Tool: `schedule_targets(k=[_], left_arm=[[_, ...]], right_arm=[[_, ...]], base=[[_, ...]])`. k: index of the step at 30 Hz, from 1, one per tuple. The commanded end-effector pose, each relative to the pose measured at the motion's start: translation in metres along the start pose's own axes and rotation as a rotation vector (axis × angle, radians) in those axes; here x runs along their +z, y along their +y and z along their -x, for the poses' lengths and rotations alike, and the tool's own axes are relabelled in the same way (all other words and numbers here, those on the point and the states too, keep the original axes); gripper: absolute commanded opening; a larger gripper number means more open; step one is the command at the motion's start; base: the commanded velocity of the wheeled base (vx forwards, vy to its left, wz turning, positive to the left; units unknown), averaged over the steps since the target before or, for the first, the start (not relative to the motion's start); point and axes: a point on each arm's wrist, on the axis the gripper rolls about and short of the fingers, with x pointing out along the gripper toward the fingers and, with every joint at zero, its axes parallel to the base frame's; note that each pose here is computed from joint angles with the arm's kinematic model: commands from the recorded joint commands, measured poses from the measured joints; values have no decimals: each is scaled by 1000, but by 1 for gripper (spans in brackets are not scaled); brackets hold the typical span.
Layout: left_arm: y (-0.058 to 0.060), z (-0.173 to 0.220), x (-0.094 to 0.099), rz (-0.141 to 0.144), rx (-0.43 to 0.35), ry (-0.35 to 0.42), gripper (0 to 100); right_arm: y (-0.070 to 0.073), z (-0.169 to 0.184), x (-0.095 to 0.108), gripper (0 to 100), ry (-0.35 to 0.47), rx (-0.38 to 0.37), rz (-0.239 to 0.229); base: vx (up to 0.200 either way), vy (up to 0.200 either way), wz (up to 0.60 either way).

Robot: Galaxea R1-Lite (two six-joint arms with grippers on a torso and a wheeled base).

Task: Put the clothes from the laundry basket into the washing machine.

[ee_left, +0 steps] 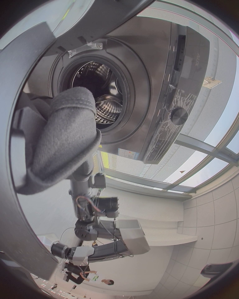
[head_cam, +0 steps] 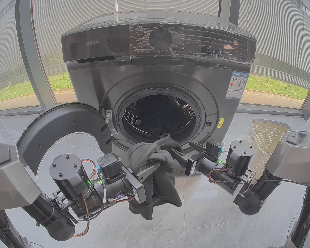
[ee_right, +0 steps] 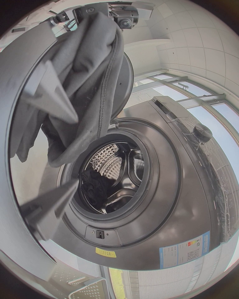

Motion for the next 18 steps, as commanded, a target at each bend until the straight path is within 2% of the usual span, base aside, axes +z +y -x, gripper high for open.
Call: schedule_targets(k=[1, 5, 9, 13, 18], left_arm=[[16, 0, 6, -5, 57, -28, 0], [26, 6, 1, 8, 95, -5, 0], [24, 9, 0, 9, 106, 5, 0], [25, 8, -1, 12, 178, 6, 0], [28, 2, 3, 10, 207, -23, 0]], right_arm=[[-3, 20, -2, 100, 49, -12, 6], [-6, 36, -9, 100, 102, -24, 6], [-13, 48, -4, 100, 105, -50, 3], [-20, 60, 1, 100, 106, -78, 0], [-21, 71, 2, 100, 117, -85, 2]], base=[[0, 0, 0], [0, 0, 0], [0, 0, 0], [0, 0, 0], [0, 0, 0]])
